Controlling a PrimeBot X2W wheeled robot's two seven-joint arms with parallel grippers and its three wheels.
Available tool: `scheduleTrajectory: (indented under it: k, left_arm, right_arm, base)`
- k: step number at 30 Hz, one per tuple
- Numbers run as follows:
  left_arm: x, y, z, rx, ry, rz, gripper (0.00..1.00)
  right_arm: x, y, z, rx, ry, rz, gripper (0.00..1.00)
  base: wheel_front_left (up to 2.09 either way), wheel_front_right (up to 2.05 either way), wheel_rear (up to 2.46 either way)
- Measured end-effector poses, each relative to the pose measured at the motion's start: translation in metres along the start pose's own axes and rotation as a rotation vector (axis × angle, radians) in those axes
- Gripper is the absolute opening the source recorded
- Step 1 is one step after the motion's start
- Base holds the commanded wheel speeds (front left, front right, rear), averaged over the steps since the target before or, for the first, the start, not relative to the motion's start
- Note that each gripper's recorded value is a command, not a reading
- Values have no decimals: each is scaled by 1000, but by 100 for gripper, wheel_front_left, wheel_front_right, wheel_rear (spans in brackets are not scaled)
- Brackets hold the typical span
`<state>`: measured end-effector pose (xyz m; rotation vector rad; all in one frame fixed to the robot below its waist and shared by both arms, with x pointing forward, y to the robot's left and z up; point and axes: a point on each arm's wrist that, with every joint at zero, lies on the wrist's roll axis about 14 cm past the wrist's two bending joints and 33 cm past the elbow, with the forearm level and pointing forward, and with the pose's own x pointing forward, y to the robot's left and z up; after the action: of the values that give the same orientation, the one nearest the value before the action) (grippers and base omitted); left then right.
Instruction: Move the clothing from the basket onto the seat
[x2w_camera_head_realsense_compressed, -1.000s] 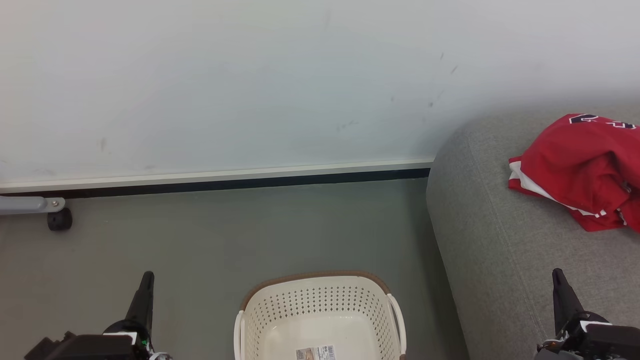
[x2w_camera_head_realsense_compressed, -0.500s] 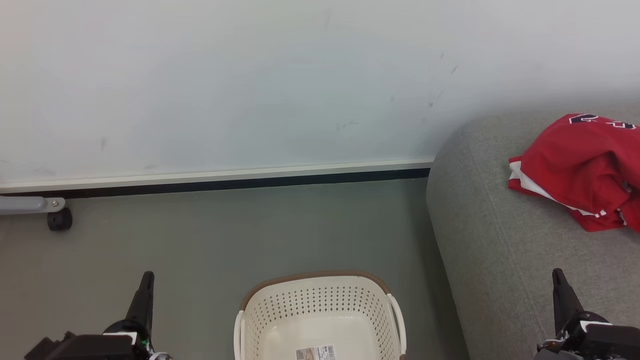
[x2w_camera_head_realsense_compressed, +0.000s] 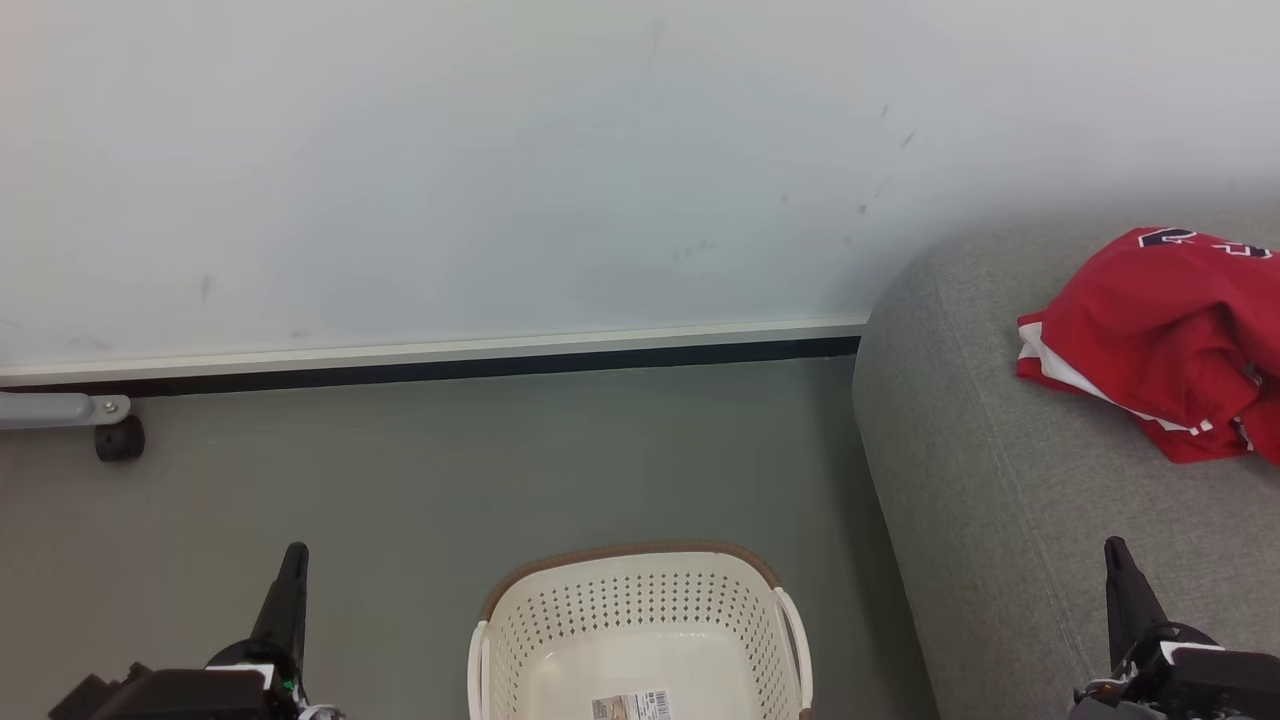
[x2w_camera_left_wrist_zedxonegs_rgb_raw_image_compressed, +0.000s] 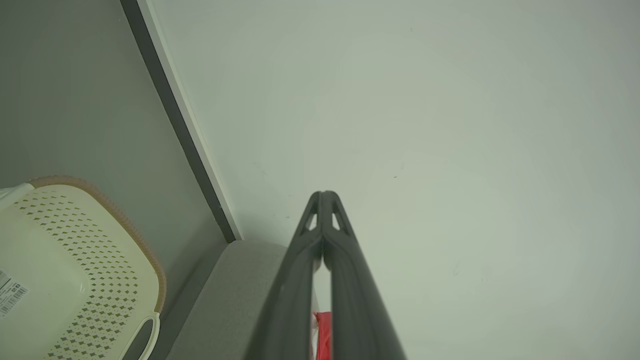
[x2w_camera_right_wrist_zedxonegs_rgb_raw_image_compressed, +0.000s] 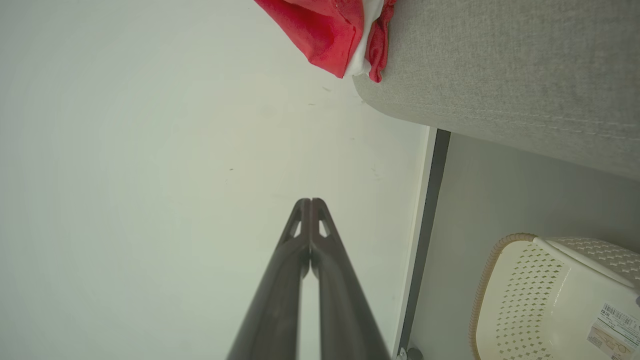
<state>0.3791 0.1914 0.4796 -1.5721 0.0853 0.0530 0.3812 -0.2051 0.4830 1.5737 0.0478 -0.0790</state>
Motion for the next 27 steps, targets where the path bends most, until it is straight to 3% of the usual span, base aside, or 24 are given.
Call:
scheduleTrajectory:
  k: [27]
  left_arm:
    - [0,0,0,0,0,0,0]
  right_arm:
    - [0,0,0,0,0,0,0]
  base:
    - [0,0,0]
